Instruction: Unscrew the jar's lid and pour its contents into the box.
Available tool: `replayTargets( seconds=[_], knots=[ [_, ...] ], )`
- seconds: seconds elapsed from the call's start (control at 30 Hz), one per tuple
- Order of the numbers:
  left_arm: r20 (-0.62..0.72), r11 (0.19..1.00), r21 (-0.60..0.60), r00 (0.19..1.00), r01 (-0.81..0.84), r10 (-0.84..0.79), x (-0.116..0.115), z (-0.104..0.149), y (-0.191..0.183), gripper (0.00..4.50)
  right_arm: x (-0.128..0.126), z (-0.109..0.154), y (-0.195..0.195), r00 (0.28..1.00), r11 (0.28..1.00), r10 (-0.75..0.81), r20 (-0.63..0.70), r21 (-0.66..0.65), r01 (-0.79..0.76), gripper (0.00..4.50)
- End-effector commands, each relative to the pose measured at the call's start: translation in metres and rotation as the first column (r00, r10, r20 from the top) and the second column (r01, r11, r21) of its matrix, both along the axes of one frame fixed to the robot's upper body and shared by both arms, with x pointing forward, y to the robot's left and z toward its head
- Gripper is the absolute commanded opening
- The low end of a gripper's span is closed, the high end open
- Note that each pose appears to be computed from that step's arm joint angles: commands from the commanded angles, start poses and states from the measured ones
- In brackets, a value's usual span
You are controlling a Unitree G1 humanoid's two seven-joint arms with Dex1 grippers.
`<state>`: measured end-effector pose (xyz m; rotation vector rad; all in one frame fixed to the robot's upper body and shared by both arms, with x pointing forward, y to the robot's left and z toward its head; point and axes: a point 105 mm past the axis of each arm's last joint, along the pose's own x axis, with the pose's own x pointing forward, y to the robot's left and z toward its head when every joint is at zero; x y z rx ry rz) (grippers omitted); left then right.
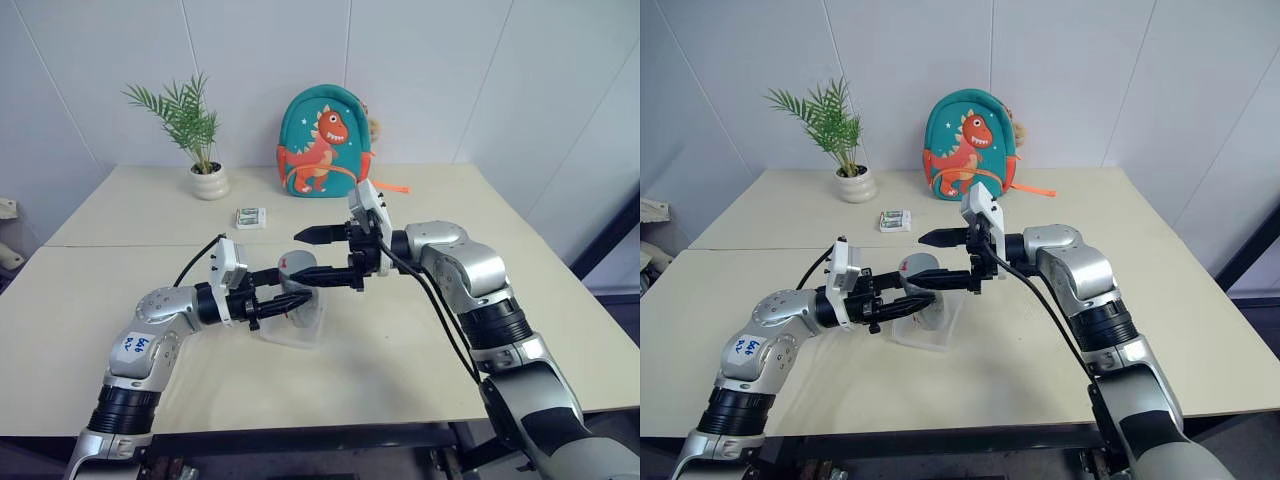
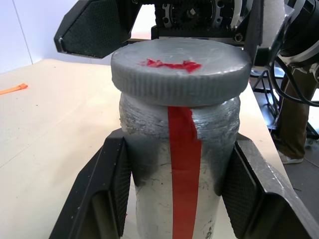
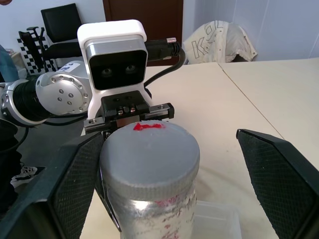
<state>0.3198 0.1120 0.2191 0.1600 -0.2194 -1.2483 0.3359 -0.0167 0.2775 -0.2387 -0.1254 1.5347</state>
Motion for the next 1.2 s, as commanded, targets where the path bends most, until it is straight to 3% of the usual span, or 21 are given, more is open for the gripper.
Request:
replayTargets(
  seconds=[0.03, 0.5, 0.9, 1.2],
  knots=[
    [0.061, 0.999, -0.003, 0.997, 0.041, -0.041, -0.007, 0.012, -0.004, 2.22, 0.006, 0.01, -0.014, 0.999, 0.998, -0.045, 0.019, 0.035, 0.045, 4.47],
    [0.062, 0.999, -0.006, 0.997, 0.037, -0.037, -0.007, 0.012, -0.003, 2.22, -0.004, 0.02, -0.014, 0.999, 0.996, 0.031, -0.024, 0.085, -0.029, 4.47],
    [0.061, 0.999, -0.005, 0.997, 0.036, -0.036, -0.007, 0.012, -0.003, 2.22, -0.023, 0.014, 0.006, 0.994, 0.994, 0.11, -0.01, 0.027, -0.11, 4.47],
    [0.061, 0.999, -0.007, 0.997, 0.037, -0.037, -0.007, 0.013, -0.004, 2.22, -0.018, 0.005, 0.013, 0.997, 0.997, 0.081, 0.006, -0.018, -0.081, 4.47]
  ],
)
